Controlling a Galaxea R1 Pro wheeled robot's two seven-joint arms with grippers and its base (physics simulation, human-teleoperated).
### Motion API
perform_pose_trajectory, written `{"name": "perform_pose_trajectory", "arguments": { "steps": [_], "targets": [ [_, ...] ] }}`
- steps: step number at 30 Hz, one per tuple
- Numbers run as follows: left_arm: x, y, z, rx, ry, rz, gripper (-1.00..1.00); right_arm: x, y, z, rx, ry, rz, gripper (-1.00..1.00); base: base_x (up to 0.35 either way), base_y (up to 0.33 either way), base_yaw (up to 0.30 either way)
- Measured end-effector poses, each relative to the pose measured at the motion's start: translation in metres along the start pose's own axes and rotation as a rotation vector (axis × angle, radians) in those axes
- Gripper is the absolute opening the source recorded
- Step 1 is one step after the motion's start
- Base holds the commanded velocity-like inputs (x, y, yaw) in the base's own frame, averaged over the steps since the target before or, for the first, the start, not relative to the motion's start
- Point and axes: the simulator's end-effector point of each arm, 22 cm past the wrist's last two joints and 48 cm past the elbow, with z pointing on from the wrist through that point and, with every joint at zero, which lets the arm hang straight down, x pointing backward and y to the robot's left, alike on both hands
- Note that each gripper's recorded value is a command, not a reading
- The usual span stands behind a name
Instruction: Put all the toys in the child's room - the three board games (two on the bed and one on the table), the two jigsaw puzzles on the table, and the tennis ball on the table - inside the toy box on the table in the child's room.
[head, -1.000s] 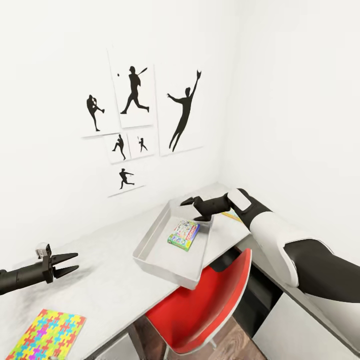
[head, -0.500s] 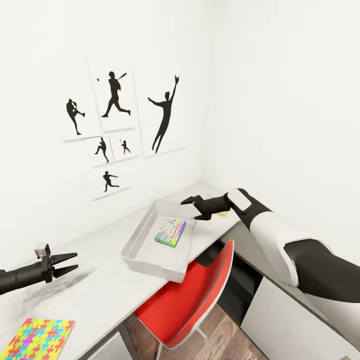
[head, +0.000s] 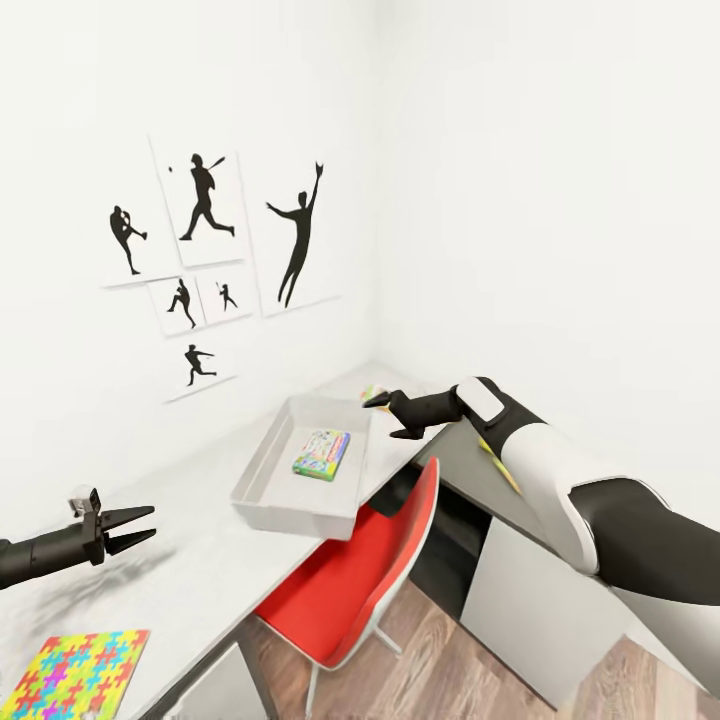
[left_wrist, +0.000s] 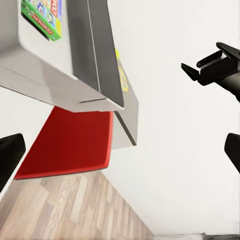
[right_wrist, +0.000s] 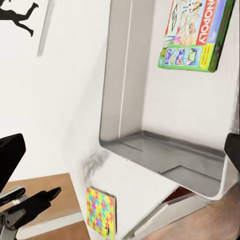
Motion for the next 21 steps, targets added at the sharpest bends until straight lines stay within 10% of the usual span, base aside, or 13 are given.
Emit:
{"name": "perform_pose_trajectory", "arguments": {
  "steps": [21],
  "targets": [
    [-0.004, -0.011, -0.004, 0.009, -0.011, 0.021, 1.0, -0.008, 0.01, -0.013, -0.003, -0.038, -0.02, 1.0, -0.242, 0.004, -0.225]
  ]
}}
